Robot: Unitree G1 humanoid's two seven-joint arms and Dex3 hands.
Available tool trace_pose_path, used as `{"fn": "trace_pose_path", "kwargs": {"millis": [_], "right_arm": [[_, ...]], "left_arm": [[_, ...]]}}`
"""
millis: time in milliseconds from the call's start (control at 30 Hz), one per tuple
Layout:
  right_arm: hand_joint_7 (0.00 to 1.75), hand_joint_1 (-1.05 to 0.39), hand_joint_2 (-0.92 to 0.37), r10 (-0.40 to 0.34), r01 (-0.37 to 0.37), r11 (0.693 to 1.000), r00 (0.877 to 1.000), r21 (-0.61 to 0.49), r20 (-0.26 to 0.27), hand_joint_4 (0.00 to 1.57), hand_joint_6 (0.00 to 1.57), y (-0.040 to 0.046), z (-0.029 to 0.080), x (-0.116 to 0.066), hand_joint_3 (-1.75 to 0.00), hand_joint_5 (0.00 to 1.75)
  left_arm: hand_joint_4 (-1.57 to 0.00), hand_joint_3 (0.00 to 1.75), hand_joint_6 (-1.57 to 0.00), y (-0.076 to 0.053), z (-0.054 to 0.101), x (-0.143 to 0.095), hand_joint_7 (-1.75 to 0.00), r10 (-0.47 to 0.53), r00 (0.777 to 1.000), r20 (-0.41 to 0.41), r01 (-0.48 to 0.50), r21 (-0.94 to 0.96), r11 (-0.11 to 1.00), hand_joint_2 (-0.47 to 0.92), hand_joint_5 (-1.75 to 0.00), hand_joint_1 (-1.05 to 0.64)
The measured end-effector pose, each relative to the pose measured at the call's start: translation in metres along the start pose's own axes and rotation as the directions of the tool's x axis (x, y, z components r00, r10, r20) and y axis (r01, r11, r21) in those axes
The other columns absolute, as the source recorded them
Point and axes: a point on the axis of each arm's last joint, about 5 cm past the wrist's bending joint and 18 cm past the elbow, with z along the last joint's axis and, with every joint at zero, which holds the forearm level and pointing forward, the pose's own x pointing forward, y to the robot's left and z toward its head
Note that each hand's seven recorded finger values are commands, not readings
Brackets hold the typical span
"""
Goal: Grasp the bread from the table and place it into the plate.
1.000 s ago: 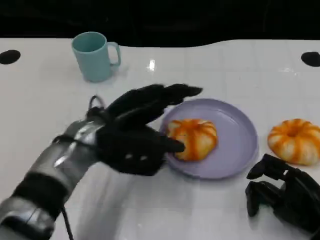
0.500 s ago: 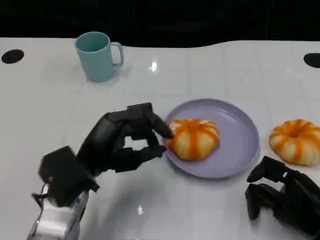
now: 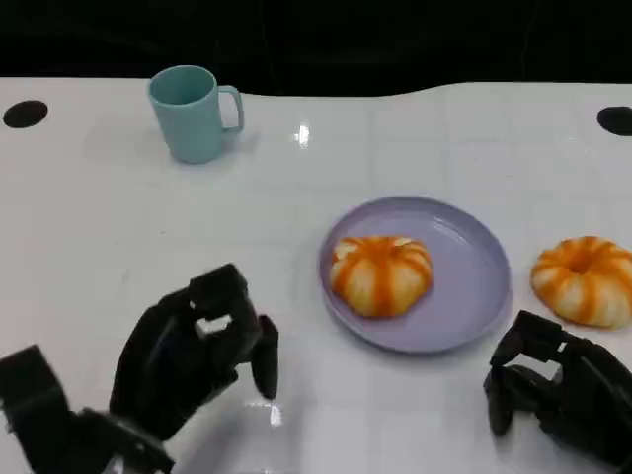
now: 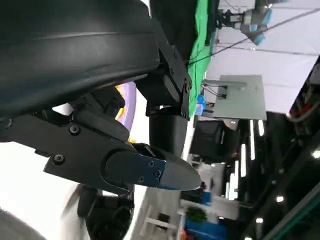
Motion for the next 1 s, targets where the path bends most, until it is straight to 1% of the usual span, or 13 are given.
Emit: {"fn": "trace_pose_path", "kwargs": {"millis": [100, 200, 333, 500, 767, 867, 1000], "right_arm": [[1.48, -0.59, -0.92, 0.005, -0.005, 1.000, 1.000, 0.001, -0.001, 0.71, 0.66, -0.0005, 0.000, 0.001, -0.16, 1.72], [1.49, -0.59, -0.92, 0.009, -0.009, 1.000, 1.000, 0.002, -0.001, 0.71, 0.66, -0.0005, 0.000, 0.001, -0.16, 1.72], [1.47, -0.59, -0.92, 0.009, -0.009, 1.000, 1.000, -0.001, -0.002, 0.71, 0.66, -0.0006, 0.000, 0.001, -0.17, 1.72], [1.45, -0.57, -0.92, 0.009, -0.009, 1.000, 1.000, 0.001, -0.004, 0.72, 0.68, -0.0011, 0.000, 0.001, -0.15, 1.71], [1.44, -0.58, -0.92, 0.009, -0.008, 1.000, 1.000, 0.018, -0.009, 0.72, 0.68, -0.0015, 0.001, 0.001, -0.17, 1.70], [1.51, -0.60, -0.92, 0.016, -0.016, 1.000, 1.000, 0.012, -0.006, 0.71, 0.66, -0.0014, 0.000, 0.000, -0.18, 1.72], [1.54, -0.60, -0.92, 0.025, -0.025, 1.000, 1.000, 0.003, -0.008, 0.70, 0.64, -0.0021, 0.000, -0.003, -0.18, 1.74]], "left_arm": [[-1.10, 0.17, -0.89, 0.000, -0.003, -0.006, -1.75, 0.007, 1.000, -0.011, -0.007, -0.061, 0.998, 0.90, -1.75, -0.76], [-1.12, 0.15, -0.91, 0.000, -0.006, -0.013, -1.75, 0.019, 0.998, -0.054, -0.026, -0.133, 0.991, 0.92, -1.75, -0.74], [-1.12, 0.15, -0.89, 0.000, -0.008, -0.023, -1.75, 0.040, 0.995, -0.086, -0.054, -0.174, 0.983, 0.92, -1.75, -0.73], [-1.11, 0.14, -0.89, -0.003, -0.013, -0.030, -1.75, 0.035, 0.995, -0.091, -0.053, -0.203, 0.978, 0.91, -1.75, -0.73], [-1.10, 0.12, -0.89, 0.001, -0.013, -0.033, -1.73, 0.018, 0.995, -0.102, -0.042, -0.229, 0.973, 0.91, -1.75, -0.74], [-1.10, 0.12, -0.89, 0.001, -0.013, -0.033, -1.71, 0.006, 0.994, -0.106, -0.031, -0.239, 0.971, 0.92, -1.75, -0.73], [-1.10, 0.11, -0.91, 0.001, -0.012, -0.032, -1.70, -0.002, 0.995, -0.103, -0.024, -0.246, 0.969, 0.92, -1.75, -0.73]]}}
